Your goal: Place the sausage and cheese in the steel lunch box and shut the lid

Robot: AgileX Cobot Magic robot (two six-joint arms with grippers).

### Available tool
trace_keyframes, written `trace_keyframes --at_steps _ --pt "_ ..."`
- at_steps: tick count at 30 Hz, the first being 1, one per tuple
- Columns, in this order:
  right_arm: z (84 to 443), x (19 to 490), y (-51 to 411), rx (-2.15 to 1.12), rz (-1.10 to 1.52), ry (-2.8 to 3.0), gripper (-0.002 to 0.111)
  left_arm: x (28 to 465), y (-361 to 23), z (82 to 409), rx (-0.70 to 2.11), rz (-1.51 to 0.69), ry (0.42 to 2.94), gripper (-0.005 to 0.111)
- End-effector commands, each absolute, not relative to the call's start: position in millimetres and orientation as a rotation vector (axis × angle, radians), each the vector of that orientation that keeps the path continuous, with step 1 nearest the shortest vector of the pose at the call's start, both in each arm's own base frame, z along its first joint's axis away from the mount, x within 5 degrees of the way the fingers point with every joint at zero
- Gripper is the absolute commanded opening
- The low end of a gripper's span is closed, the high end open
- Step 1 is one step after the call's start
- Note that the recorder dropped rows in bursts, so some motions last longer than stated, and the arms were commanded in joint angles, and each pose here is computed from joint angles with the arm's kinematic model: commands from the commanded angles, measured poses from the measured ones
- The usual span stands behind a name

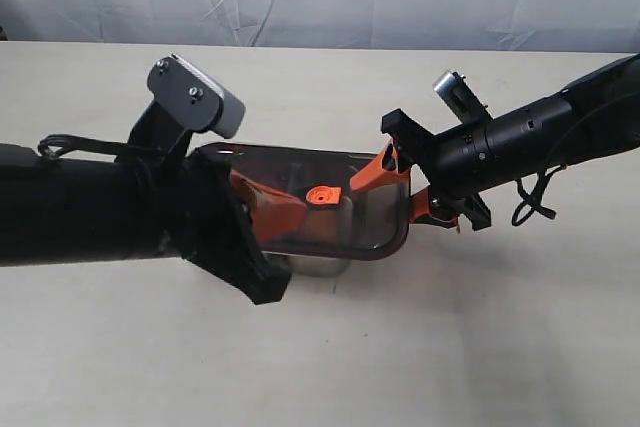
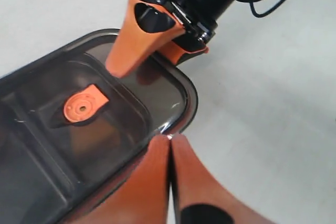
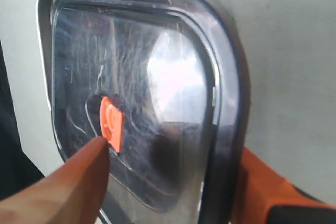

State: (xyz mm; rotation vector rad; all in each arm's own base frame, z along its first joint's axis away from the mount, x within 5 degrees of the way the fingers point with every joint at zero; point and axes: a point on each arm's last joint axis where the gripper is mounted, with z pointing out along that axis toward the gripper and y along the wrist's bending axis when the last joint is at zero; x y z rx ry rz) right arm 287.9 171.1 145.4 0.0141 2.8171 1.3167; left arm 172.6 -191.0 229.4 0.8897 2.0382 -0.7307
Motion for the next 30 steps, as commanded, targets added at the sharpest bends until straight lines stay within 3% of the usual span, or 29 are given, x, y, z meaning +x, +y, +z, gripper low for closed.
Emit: trace_keyframes --at_steps 1,10,30 --pt "149 290 172 0.043 1.344 2.797 0.058 172 -196 204 0.979 -0.737 2.138 0.0" --pt "149 289 172 0.038 1.354 2.799 0.058 182 -202 160 1.041 -0.643 2.31 0.0" --pt "149 288 173 0.028 1.362 2.803 0.058 206 -210 161 0.991 -0.509 2.284 0.0"
